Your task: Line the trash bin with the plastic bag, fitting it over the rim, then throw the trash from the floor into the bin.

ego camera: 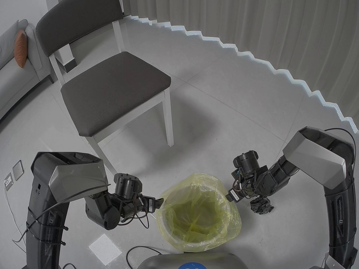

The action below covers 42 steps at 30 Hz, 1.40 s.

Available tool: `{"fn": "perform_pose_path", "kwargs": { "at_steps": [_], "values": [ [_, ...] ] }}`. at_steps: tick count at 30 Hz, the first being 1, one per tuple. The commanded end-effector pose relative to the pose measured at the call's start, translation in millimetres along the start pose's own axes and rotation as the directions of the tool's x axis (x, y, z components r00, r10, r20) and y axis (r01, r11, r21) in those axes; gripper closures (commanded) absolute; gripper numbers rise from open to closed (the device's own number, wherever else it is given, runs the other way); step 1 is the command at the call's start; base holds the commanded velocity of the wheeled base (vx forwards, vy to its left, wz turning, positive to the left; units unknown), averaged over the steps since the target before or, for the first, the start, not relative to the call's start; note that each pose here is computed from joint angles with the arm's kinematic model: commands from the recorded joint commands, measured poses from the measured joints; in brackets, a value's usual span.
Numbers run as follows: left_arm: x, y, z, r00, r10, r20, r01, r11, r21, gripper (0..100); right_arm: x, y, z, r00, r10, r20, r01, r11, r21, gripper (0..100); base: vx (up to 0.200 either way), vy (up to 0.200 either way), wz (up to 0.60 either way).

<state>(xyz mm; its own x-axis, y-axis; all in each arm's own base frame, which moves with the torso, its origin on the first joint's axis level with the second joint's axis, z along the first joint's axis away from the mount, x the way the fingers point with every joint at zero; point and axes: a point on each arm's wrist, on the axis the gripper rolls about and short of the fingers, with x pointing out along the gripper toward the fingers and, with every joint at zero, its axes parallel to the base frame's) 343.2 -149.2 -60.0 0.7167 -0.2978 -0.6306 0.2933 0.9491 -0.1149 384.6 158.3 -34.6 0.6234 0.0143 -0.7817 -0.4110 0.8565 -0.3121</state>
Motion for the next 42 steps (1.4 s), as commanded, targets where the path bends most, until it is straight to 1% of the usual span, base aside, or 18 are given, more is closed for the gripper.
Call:
{"fn": "perform_pose_path", "kwargs": {
  "at_steps": [1, 6, 8, 11, 13, 15, 18, 23, 26, 31, 32, 33, 36, 42],
  "values": [
    [6.7, 3.2, -3.0, 1.0, 0.006, -0.01, -0.007, 1.0, -0.005, 0, 0.4, 0.2, 0.6, 1.0, 0.0, 0.002, 0.0, 1.0, -0.001, 0, 0.0, 0.0, 0.0],
    [13.4, 3.0, -2.0, 1.0, 0.006, -0.009, -0.006, 1.0, -0.003, 0, 0.9, 0.3, 0.6, 1.0, 0.0, 0.002, 0.0, 1.0, 0.002, 0, 0.0, 0.0, 0.0],
    [14.3, 2.3, -1.2, 0.999, 0.01, -0.039, -0.01, 1.0, -0.002, 0, 1.1, -0.2, 0.0, 1.0, 0.0, 0.0, 0.0, 1.0, 0.003, 0, 0.0, 0.0, 0.0],
    [14.6, 2.8, -0.7, 0.999, 0.013, -0.04, -0.013, 1.0, -0.004, 0, 0.3, -1.2, 0.7, 1.0, -0.002, 0.003, 0.002, 1.0, 0.003, 0, 0.0, 0.0, 0.0],
    [13.0, 6.1, 2.8, 0.999, 0.025, -0.025, -0.025, 1.0, -0.012, 0, -3.7, -4.4, 4.3, 1.0, -0.007, 0.016, 0.007, 1.0, 0.011, 0, 0.0, 0.0, 0.0],
    [8.1, 12.7, 9.8, 0.999, 0.036, -0.002, -0.036, 0.999, -0.025, 0, -15.2, -9.8, 13.1, 0.999, -0.015, 0.051, 0.014, 1.0, 0.022, 0, 0.0, 0.0, 0.0],
    [-1.5, 15.3, 20.2, 0.999, 0.04, 0.031, -0.039, 0.999, -0.034, 0, -28.3, -14.4, 22.3, 0.996, -0.023, 0.089, 0.021, 0.999, 0.025, 0, 0.0, 0.0, 0.0],
    [-20.6, 13.6, 42.9, 0.995, 0.031, 0.1, -0.028, 0.999, -0.038, 0, -42.8, -10.7, 35.2, 0.99, -0.021, 0.141, 0.019, 1.0, 0.021, 0, 0.0, 0.0, 0.0],
    [-26.0, 9.5, 51.2, 0.992, 0.021, 0.128, -0.017, 0.999, -0.033, 0, -47.7, -7.9, 38.8, 0.988, -0.017, 0.156, 0.015, 1.0, 0.017, 0, 0.0, 0.0, 0.0],
    [-25.1, -17.3, 60.4, 0.985, -0.037, 0.17, 0.036, 0.999, 0.01, 0, -50.9, 0.2, 41.4, 0.983, -0.009, 0.181, 0.008, 1.0, 0.007, 0, 0.0, 0.0, 0.0],
    [-25.1, -17.3, 60.4, 0.985, -0.037, 0.17, 0.036, 0.999, 0.01, 0, -50.9, 0.2, 41.4, 0.983, -0.009, 0.181, 0.008, 1.0, 0.007, 0, 0.0, 0.0, 0.0],
    [-23.8, -22.2, 67.5, 0.98, -0.045, 0.192, 0.043, 0.999, 0.015, 0, -52.7, 2.4, 41.2, 0.982, -0.006, 0.19, 0.006, 1.0, 0.003, 0, 0.0, 0.0, 0.0],
    [-23.0, -24.4, 72.9, 0.979, -0.048, 0.2, 0.046, 0.999, 0.017, 0, -54.2, 6.3, 39.8, 0.982, 0.001, 0.188, 0.0, 1.0, -0.007, 0, 0.0, 0.0, 0.0],
    [-21.5, -25.4, 67.6, 0.981, -0.05, 0.185, 0.047, 0.999, 0.019, 0, -54.5, 14.6, 42.7, 0.98, 0.015, 0.199, -0.011, 1.0, -0.021, 0, 0.0, 0.0, 0.0]
  ]
}}
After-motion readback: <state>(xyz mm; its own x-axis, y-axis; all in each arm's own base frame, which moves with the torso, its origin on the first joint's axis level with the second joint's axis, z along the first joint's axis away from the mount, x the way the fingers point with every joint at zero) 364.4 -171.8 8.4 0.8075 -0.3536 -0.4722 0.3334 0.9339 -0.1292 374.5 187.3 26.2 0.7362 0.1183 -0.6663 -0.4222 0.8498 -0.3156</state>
